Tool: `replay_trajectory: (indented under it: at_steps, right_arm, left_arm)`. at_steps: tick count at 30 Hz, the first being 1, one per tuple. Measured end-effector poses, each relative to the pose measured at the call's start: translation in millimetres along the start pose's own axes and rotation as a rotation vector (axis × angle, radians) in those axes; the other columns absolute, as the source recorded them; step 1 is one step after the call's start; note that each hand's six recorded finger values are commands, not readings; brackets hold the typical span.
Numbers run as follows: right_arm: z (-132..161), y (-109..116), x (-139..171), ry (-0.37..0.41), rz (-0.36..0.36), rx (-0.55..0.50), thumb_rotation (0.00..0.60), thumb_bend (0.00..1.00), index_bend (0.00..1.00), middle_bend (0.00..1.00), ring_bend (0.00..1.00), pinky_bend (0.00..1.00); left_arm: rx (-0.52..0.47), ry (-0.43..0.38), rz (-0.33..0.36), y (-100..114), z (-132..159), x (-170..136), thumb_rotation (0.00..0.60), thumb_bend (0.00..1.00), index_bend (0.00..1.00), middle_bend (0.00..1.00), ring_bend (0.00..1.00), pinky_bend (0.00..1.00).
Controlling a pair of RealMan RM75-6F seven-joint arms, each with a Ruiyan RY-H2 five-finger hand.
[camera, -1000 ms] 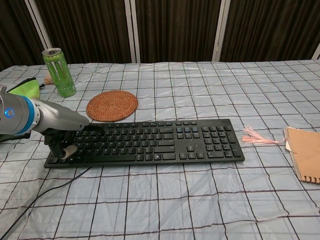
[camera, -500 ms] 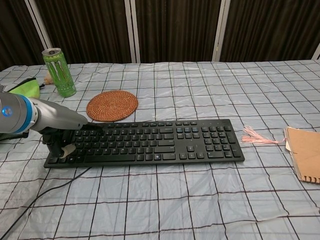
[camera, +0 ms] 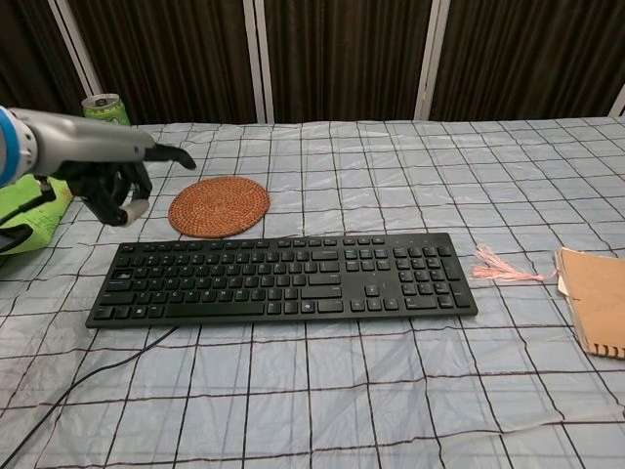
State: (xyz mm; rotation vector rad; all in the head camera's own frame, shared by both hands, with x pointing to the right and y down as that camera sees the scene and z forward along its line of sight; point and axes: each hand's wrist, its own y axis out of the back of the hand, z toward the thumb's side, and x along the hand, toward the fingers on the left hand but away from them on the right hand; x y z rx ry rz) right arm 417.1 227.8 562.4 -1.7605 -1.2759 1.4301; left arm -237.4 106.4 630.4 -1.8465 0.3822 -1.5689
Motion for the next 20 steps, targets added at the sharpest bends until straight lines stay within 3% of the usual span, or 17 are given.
replay_trajectory:
  at_steps: [3, 7, 16, 20]
  right_arm:
    - [1, 1, 0, 0.007, -0.004, 0.002, 0.600, 0.06, 0.00, 0.00, 0.00, 0.00]
    - [5, 1, 1, 0.029, -0.009, 0.018, 0.600, 0.06, 0.00, 0.00, 0.00, 0.00]
    - [8, 0, 3, 0.055, -0.025, 0.065, 0.600, 0.06, 0.00, 0.00, 0.00, 0.00]
    - [9, -1, 4, 0.059, -0.023, 0.070, 0.600, 0.06, 0.00, 0.00, 0.00, 0.00]
  left_arm:
    - [-0.019, 0.030, 0.097, 10, -18, -18, 0.600, 0.16, 0.00, 0.00, 0.00, 0.01]
    - [-0.033, 0.111, 0.220, 8, -55, -55, 0.600, 0.10, 0.00, 0.00, 0.00, 0.00]
    - [-0.150, 0.259, 0.377, -42, -123, -146, 0.600, 0.07, 0.00, 0.00, 0.00, 0.00]
    - [-0.130, 0.282, 0.432, -59, -142, -171, 0.600, 0.07, 0.00, 0.00, 0.00, 0.00]
